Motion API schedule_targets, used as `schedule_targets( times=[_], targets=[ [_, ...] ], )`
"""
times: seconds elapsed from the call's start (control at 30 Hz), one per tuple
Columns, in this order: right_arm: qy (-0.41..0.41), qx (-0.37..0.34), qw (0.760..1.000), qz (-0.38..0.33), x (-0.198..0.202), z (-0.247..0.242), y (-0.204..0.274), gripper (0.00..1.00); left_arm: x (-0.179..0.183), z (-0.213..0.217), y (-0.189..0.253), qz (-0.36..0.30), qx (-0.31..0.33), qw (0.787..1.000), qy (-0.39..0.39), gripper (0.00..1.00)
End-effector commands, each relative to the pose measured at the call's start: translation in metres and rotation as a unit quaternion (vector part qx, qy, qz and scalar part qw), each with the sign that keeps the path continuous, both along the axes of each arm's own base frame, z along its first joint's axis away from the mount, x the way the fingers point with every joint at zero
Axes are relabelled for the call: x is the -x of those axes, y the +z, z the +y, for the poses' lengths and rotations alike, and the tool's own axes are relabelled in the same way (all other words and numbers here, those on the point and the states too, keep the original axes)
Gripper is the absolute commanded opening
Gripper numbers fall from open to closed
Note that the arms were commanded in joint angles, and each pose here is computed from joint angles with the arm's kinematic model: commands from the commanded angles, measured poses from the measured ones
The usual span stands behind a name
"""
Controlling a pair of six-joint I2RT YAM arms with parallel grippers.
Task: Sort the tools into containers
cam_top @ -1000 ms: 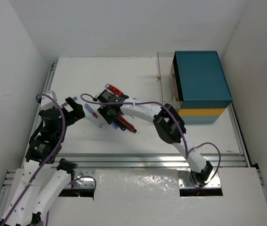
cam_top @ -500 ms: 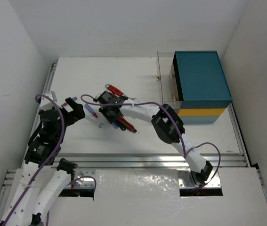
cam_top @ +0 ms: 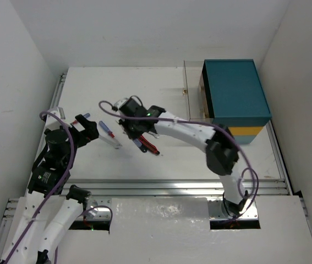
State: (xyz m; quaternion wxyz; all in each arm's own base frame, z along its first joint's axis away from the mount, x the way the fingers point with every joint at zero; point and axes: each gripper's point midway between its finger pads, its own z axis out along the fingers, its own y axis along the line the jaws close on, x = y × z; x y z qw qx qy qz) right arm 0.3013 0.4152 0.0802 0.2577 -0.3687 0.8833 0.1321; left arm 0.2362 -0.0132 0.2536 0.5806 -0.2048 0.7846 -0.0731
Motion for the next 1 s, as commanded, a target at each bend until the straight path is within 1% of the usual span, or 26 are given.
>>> schedule_targets(
  times=[0.0,0.03,0.07,0.13,0.17,0.23,0.27,0.33,0.37,0.4,0.43,0.47,0.53,0.57,0.6,0.63,0.67,0.7,0.73,0.8,0.87,0.93,0.97],
  targets=[
    [-0.02,-0.102,0.989,-0.108,-0.015,-0.018,0.145,0.0,-0.004,-0.001,0.017,-0.032,0.003,0.999,-0.004,1.0],
    [-0.033,-0.094,0.989,-0.113,-0.017,-0.034,0.154,0.0,-0.004,-0.002,0.016,-0.031,0.003,1.0,-0.004,1.0],
    [-0.062,-0.102,0.983,-0.136,-0.029,-0.058,0.182,0.0,-0.005,-0.002,0.016,-0.03,0.003,1.0,-0.004,1.0],
    [-0.111,-0.097,0.978,-0.147,-0.047,-0.095,0.2,0.0,-0.006,-0.002,0.015,-0.027,0.002,1.0,-0.005,1.0],
    [-0.151,-0.089,0.974,-0.144,-0.065,-0.131,0.209,0.0,-0.008,-0.002,0.011,-0.019,0.0,1.0,-0.004,1.0],
    [-0.198,-0.076,0.964,-0.158,-0.081,-0.17,0.222,0.01,-0.01,0.0,0.006,-0.006,-0.004,1.0,0.005,1.0],
    [-0.233,-0.066,0.957,-0.16,-0.096,-0.201,0.228,0.01,-0.013,0.0,0.001,0.006,-0.004,1.0,0.009,1.0],
    [-0.259,-0.051,0.952,-0.156,-0.107,-0.229,0.228,0.01,-0.016,0.002,-0.006,0.027,-0.009,0.999,0.015,1.0],
    [-0.283,-0.048,0.944,-0.161,-0.119,-0.25,0.233,0.01,-0.021,0.001,-0.009,0.042,-0.012,0.999,0.016,1.0],
    [-0.295,-0.041,0.941,-0.161,-0.125,-0.261,0.232,0.01,-0.022,0.001,-0.013,0.058,-0.017,0.998,0.018,1.0],
    [-0.309,-0.025,0.938,-0.157,-0.135,-0.271,0.222,0.02,-0.024,0.002,-0.018,0.075,-0.021,0.997,0.023,1.0],
    [-0.329,-0.018,0.931,-0.155,-0.143,-0.289,0.217,0.02,-0.031,0.0,-0.02,0.093,-0.011,0.995,0.029,1.0],
    [-0.354,-0.02,0.925,-0.137,-0.155,-0.308,0.202,0.06,-0.042,-0.015,-0.029,0.121,0.0,0.993,0.0,1.0],
    [-0.356,-0.021,0.926,-0.127,-0.158,-0.31,0.196,0.07,-0.047,-0.02,-0.032,0.129,0.005,0.992,-0.007,1.0],
    [-0.357,-0.022,0.926,-0.119,-0.16,-0.311,0.19,0.11,-0.051,-0.023,-0.034,0.135,0.01,0.991,-0.011,1.0],
    [-0.357,-0.02,0.928,-0.106,-0.163,-0.311,0.18,0.23,-0.056,-0.027,-0.037,0.144,0.015,0.989,-0.015,1.0],
    [-0.352,-0.023,0.93,-0.099,-0.164,-0.308,0.177,0.28,-0.063,-0.03,-0.044,0.159,0.018,0.987,-0.012,1.0],
    [-0.354,-0.024,0.93,-0.094,-0.165,-0.307,0.174,0.35,-0.067,-0.03,-0.045,0.163,0.021,0.986,-0.009,1.0],
    [-0.354,-0.019,0.931,-0.088,-0.165,-0.306,0.169,0.46,-0.073,-0.03,-0.051,0.172,0.024,0.985,0.002,1.0],
    [-0.357,-0.023,0.929,-0.092,-0.166,-0.306,0.175,0.56,-0.081,-0.031,-0.057,0.179,0.028,0.983,0.011,1.0],
    [-0.358,-0.035,0.927,-0.102,-0.162,-0.307,0.19,0.64,-0.091,-0.032,-0.071,0.196,0.036,0.98,0.027,1.0],
    [-0.354,-0.052,0.928,-0.103,-0.154,-0.301,0.201,0.64,-0.1,-0.032,-0.089,0.217,0.039,0.974,0.044,0.99],
    [-0.347,-0.069,0.929,-0.114,-0.142,-0.297,0.218,0.64,-0.105,-0.032,-0.095,0.221,0.038,0.973,0.049,0.98]
  ],
)
